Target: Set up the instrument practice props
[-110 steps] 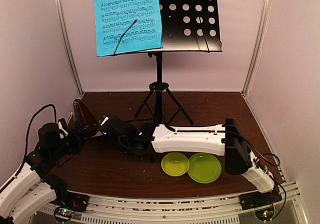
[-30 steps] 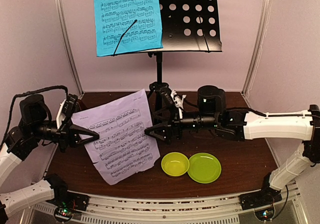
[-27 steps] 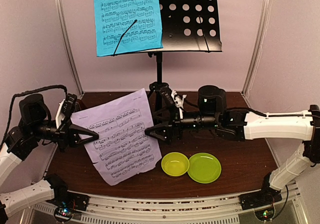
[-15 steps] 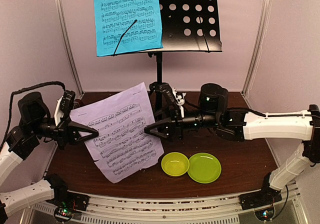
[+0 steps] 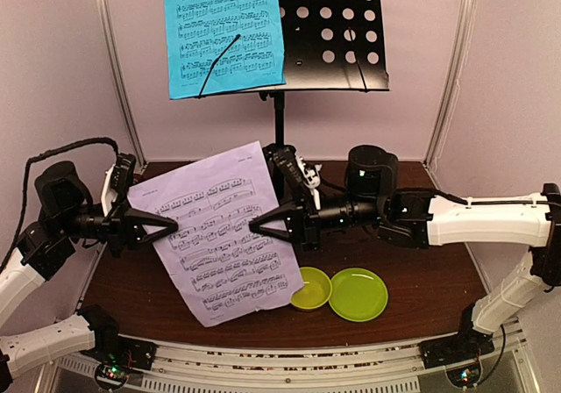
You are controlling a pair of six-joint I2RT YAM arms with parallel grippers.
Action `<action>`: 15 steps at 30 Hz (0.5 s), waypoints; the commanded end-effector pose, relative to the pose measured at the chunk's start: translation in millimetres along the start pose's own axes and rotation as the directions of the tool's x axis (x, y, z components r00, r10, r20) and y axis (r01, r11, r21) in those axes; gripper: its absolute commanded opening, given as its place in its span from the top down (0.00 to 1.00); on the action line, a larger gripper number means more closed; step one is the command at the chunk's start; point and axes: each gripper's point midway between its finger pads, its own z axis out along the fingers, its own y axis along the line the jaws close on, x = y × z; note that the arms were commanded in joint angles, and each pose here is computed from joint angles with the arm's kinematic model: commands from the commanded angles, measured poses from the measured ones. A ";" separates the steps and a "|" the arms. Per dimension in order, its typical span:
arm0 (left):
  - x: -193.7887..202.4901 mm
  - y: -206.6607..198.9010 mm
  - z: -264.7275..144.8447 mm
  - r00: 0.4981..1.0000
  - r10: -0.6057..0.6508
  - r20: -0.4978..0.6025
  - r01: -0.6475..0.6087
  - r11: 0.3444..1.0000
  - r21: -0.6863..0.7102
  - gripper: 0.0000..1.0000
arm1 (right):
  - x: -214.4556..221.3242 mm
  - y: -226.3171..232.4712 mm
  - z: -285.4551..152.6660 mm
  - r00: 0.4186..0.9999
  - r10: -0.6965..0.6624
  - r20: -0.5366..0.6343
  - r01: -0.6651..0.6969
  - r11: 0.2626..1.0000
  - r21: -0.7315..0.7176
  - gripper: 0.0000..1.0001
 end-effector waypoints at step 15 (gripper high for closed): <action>-48.6 9.5 -2.8 0.928 0.057 0.367 -0.033 0.997 -0.072 0.53 | -84.1 30.2 -49.9 0.963 -0.054 0.264 0.054 0.999 0.010 1.00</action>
